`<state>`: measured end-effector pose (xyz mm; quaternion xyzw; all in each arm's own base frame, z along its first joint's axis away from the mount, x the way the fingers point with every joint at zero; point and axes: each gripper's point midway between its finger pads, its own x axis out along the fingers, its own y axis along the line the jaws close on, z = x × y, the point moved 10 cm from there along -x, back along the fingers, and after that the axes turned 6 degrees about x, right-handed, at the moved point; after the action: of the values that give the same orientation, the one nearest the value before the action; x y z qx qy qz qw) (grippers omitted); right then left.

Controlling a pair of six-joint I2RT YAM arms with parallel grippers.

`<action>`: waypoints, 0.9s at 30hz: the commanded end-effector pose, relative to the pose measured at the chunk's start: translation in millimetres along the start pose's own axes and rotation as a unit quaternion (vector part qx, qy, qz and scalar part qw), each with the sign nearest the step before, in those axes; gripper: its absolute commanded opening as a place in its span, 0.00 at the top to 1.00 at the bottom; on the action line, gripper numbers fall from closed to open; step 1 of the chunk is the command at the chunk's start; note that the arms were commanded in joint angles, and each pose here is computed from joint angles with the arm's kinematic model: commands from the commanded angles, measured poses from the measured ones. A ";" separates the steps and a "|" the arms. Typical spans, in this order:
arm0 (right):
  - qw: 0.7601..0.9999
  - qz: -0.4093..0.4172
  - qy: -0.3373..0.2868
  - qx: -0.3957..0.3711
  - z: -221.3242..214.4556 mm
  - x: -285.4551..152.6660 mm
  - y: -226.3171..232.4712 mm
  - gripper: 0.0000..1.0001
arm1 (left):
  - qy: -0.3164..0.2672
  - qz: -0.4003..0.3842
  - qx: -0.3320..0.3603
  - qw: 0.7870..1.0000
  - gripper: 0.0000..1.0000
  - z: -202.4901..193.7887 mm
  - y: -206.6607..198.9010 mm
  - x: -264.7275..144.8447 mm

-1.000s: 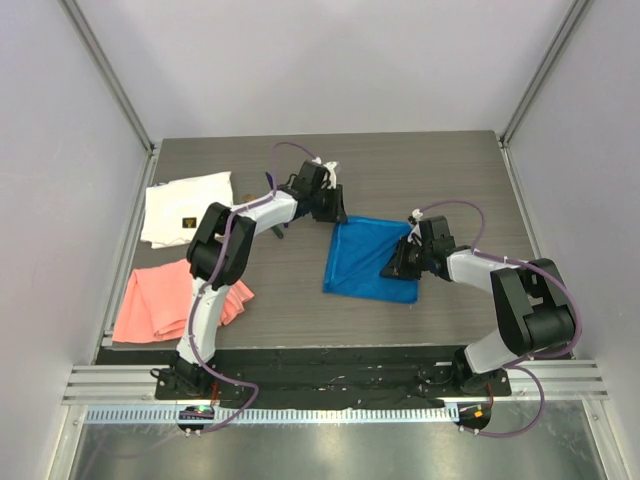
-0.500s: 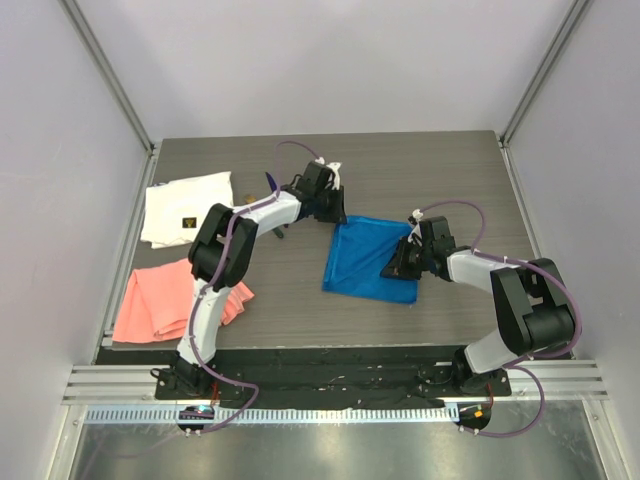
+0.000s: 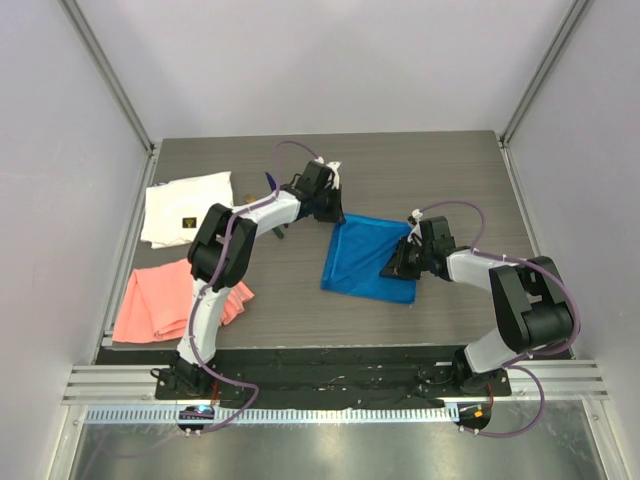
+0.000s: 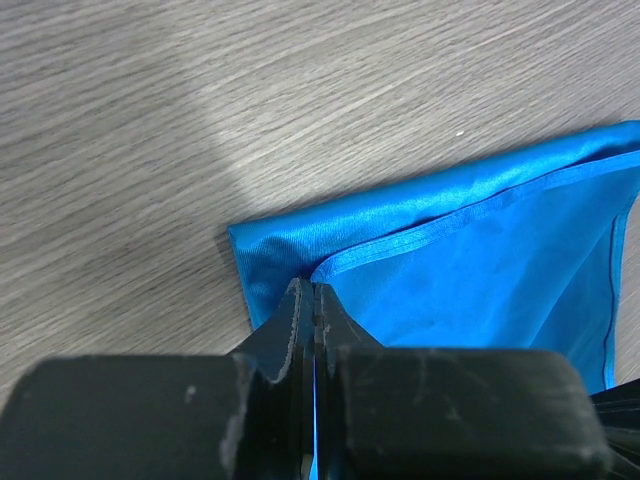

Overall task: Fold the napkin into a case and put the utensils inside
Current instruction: Smooth out the upper triangle-folded napkin at the center of the board.

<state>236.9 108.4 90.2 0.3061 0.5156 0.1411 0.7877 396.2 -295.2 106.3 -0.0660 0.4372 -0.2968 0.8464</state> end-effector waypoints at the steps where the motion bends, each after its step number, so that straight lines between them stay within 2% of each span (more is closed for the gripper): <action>1: 1.000 -0.016 0.005 -0.001 -1.9 4.5 -7.0 0.90 | -0.063 -0.009 0.023 0.998 1.00 36.4 -17.3 -33.0; 10: 1.000 -0.017 0.007 -0.001 -2.5 4.5 -7.9 0.91 | -0.090 0.006 0.030 0.995 1.00 45.6 -15.7 -45.1; 27: 1.000 -0.008 0.008 0.000 0.8 5.8 -4.8 0.91 | -0.046 0.012 0.009 0.999 1.00 31.9 4.1 -14.2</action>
<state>239.2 110.3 88.9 0.3107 0.5160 0.1515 0.7837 408.3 -285.3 131.2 -0.0604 0.4053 -0.2826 0.8673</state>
